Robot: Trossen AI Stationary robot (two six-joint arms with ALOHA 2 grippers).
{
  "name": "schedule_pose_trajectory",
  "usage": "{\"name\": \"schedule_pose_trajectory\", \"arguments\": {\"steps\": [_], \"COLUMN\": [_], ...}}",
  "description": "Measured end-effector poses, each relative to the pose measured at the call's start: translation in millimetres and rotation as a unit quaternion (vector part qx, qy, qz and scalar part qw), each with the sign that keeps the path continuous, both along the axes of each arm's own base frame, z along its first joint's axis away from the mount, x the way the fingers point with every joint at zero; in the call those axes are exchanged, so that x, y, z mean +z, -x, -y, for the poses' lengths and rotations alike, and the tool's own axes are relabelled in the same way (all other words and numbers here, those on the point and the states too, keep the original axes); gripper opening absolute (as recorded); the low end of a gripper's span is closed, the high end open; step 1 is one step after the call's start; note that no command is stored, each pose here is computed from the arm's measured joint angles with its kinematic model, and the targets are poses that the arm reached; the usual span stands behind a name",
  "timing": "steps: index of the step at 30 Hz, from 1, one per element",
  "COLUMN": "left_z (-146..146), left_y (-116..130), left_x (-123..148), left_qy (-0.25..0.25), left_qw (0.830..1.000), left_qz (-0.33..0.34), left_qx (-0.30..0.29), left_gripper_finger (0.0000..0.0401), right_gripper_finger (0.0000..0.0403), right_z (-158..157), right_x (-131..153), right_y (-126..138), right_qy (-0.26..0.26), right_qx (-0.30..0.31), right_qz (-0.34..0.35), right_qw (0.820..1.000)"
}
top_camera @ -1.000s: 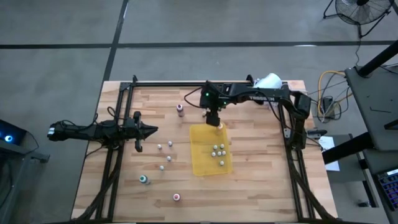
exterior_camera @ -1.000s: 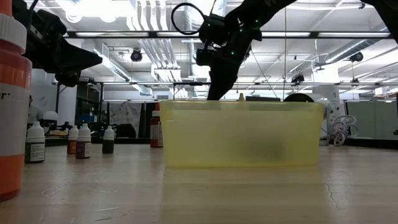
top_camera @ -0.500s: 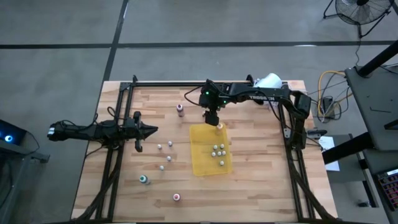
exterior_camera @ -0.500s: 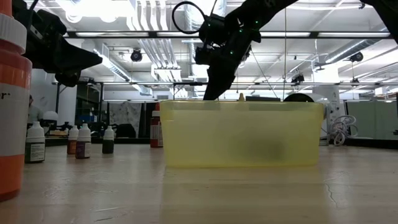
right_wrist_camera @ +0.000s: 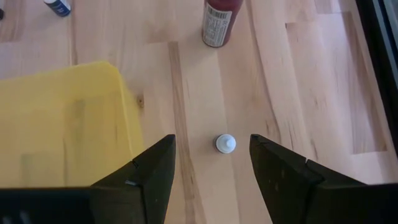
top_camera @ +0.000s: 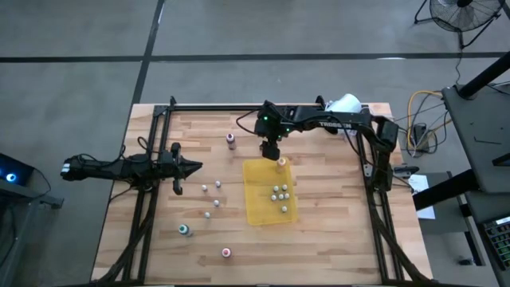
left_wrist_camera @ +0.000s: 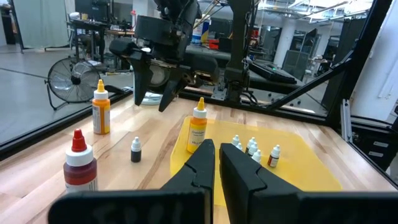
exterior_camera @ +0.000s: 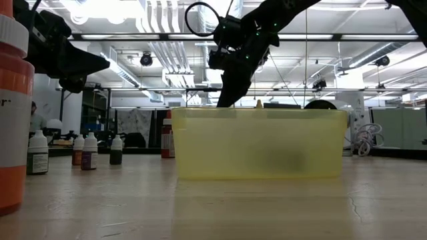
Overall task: Pick & Place food coloring
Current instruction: Put the small red food coloring bottle into the yellow bin
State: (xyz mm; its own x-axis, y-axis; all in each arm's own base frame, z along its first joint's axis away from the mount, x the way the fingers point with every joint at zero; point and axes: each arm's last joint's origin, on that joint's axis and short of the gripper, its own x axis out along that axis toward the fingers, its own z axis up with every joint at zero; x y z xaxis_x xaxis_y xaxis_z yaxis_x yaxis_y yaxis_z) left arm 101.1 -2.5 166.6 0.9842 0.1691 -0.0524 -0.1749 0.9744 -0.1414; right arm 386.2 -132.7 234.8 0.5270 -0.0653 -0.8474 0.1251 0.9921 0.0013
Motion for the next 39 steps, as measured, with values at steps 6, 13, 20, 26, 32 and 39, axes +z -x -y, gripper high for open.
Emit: {"name": "schedule_pose_trajectory", "arguments": {"steps": [6,13,20,26,32,39], "left_z": [0,0,0,0,0,0], "left_y": [0,0,0,0,0,0], "left_x": [0,0,0,0,0,0], "left_qy": [0.0,0.0,0.0,0.0,0.0,0.0], "left_qw": [1.0,1.0,1.0,1.0,1.0,1.0], "left_qz": [0.0,0.0,0.0,0.0,0.0,0.0], "left_qx": [0.0,0.0,0.0,0.0,0.0,0.0], "left_gripper_finger": [0.0,0.0,0.0,0.0,0.0,0.0], "right_gripper_finger": [0.0199,0.0199,0.0199,0.0199,0.0199,0.0199], "right_z": [1,1,1,1,4,11], "right_x": [-8,-10,-8,-12,-35,-41], "right_y": [-3,-4,-6,-7,-14,-12], "right_qy": [-0.004,-0.003,-0.009,-0.006,-0.01,-0.018], "right_qx": [0.001,0.004,0.023,0.037,0.047,0.036], "right_qz": [-0.009,-0.009,0.01,0.007,-0.019,-0.031], "right_qw": [1.0,1.0,1.0,0.999,0.999,0.999]}}
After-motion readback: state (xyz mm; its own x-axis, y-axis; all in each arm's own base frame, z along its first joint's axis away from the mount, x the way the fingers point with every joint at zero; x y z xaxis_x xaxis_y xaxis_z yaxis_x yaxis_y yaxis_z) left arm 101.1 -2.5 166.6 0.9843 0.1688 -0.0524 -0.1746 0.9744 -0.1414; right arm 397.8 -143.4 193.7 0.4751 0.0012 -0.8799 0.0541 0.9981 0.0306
